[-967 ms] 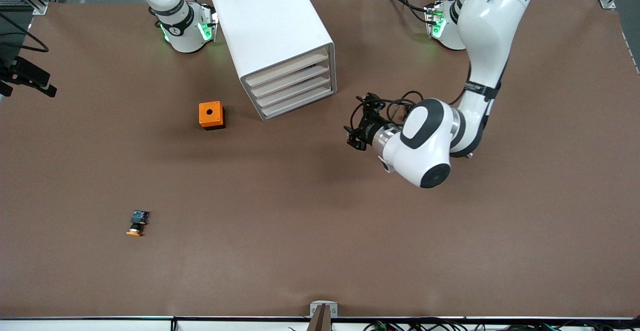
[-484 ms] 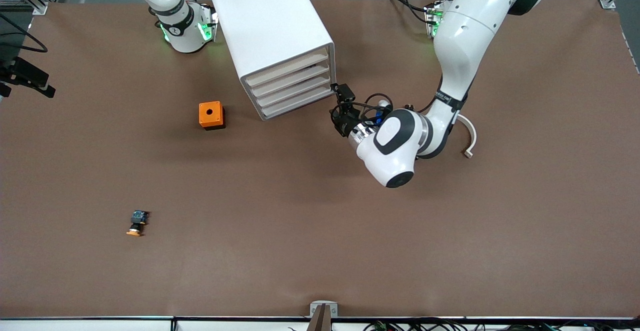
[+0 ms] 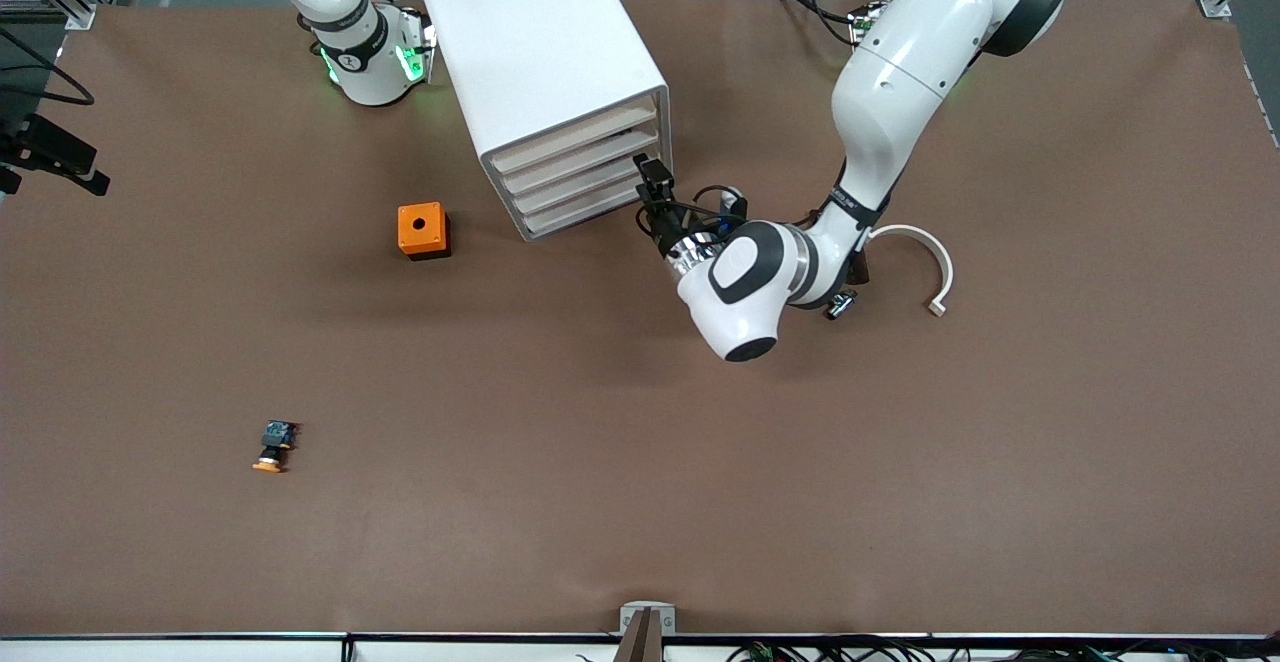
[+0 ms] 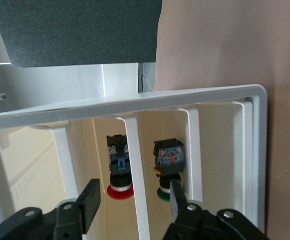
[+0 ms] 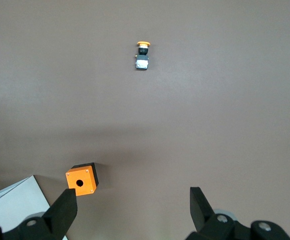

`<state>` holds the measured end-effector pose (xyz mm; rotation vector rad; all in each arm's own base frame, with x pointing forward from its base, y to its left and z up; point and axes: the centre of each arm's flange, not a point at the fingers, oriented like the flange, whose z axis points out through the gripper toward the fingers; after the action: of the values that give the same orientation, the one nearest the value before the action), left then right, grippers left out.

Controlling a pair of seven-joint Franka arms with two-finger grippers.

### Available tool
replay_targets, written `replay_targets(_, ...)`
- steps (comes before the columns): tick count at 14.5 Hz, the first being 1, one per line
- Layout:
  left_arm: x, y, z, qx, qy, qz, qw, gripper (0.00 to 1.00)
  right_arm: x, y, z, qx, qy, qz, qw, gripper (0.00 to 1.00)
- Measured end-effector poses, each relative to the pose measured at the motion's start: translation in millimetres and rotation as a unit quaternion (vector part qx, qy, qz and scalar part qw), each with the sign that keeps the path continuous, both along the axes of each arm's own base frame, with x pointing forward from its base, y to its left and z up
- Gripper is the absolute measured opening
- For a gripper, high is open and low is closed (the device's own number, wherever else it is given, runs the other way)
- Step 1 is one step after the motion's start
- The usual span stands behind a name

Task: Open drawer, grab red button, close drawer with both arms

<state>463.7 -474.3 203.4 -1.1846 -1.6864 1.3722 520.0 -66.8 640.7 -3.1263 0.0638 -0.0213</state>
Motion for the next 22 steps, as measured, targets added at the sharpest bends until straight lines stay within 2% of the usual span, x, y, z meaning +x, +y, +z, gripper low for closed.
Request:
replay_targets(1,-7,-5,-1,0.002,0.006,-0.009,1.0,0.58,0,0,0,0.0,0.0,0.0,1.0,1.0)
replay_targets(3,-22,-12,-3,0.004,0.021,-0.029,0.999,0.55,0,0,0,0.0,0.0,0.0,1.0,1.0)
replay_targets(9,-36,-7,-13,0.013,0.051,-0.048,0.997,0.51,5,-2,-9,-0.001,0.008,-0.002,1.0,1.0)
replay_targets(13,-44,-10,-17,0.016,0.057,-0.056,0.997,0.51,16,-6,-18,-0.003,0.0,-0.005,1.0,1.0)
replay_targets(18,-58,-20,-23,0.019,0.061,-0.069,0.996,0.48,50,-9,-80,-0.01,0.042,-0.005,0.999,1.0)
replay_targets(20,-62,-22,-27,0.021,0.063,-0.072,0.995,0.44,59,-13,-98,-0.012,0.056,-0.008,0.998,1.0)
replay_targets(22,-64,-22,-33,0.024,0.068,-0.072,0.995,0.3,63,-15,-103,-0.017,0.059,-0.009,0.998,1.0)
